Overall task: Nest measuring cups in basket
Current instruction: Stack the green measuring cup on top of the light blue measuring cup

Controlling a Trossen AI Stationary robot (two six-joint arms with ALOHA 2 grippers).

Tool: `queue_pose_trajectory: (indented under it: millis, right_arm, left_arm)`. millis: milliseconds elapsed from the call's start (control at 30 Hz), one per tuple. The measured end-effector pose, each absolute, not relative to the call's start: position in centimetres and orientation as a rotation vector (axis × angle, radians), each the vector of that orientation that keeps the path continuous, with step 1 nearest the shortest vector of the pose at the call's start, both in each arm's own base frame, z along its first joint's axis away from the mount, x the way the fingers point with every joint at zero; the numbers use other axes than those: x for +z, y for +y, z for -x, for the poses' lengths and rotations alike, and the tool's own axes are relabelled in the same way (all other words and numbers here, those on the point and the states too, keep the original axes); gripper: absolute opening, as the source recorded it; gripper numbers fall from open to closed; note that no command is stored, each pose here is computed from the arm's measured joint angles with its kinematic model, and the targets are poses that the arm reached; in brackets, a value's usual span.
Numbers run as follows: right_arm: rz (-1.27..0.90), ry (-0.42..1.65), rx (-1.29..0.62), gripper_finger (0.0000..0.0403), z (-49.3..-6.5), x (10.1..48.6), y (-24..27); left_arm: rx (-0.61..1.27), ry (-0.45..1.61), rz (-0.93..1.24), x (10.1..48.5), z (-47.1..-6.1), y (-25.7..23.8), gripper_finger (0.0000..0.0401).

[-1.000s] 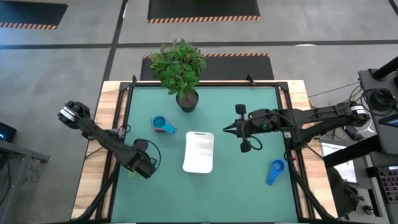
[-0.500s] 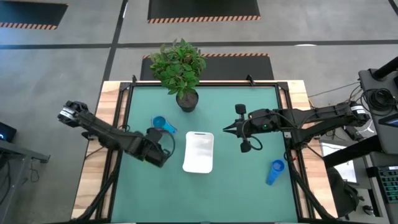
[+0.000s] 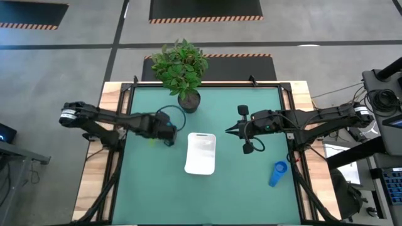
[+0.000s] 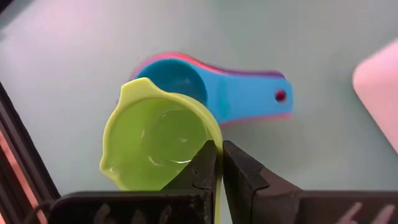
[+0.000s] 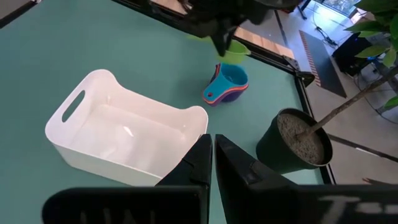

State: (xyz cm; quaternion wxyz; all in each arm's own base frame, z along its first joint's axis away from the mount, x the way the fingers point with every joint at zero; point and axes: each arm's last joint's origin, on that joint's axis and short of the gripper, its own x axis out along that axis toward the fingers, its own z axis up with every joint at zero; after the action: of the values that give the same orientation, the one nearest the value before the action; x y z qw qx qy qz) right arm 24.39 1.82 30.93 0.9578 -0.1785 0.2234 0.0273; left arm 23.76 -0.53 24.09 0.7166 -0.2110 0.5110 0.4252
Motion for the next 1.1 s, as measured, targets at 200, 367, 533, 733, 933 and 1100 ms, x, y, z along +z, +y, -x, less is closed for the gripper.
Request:
queue_pose_trajectory:
  millis: [200, 367, 533, 733, 933, 1100]
  right_arm:
    - [0.361, 0.455, 0.055, 0.0009, -24.4, 30.9, 1.8]
    - [0.363, 0.458, 0.056, 0.0009, -24.4, 30.9, 1.8]
    - [0.363, 0.459, 0.057, 0.0009, -24.4, 30.8, 1.8]
    - [0.363, 0.459, 0.056, 0.0009, -24.4, 30.8, 1.8]
    - [0.364, 0.459, 0.056, 0.0009, -24.4, 30.8, 1.8]
    - [0.364, 0.459, 0.057, 0.0009, -24.4, 30.8, 1.8]
  left_arm:
    - [0.937, 1.132, 0.471, 24.1, -24.1, 1.9, 0.0]
    - [0.943, 1.132, 0.487, 24.1, -24.1, 2.6, 0.0003]
    - [0.936, 1.131, 0.495, 24.1, -24.2, 2.6, 0.002]
    - [0.938, 1.117, 0.497, 24.1, -24.3, 2.6, 0.0028]
    - [0.939, 1.115, 0.497, 24.1, -24.3, 2.6, 0.0029]
    - [0.941, 1.113, 0.499, 24.1, -24.3, 2.6, 0.0029]
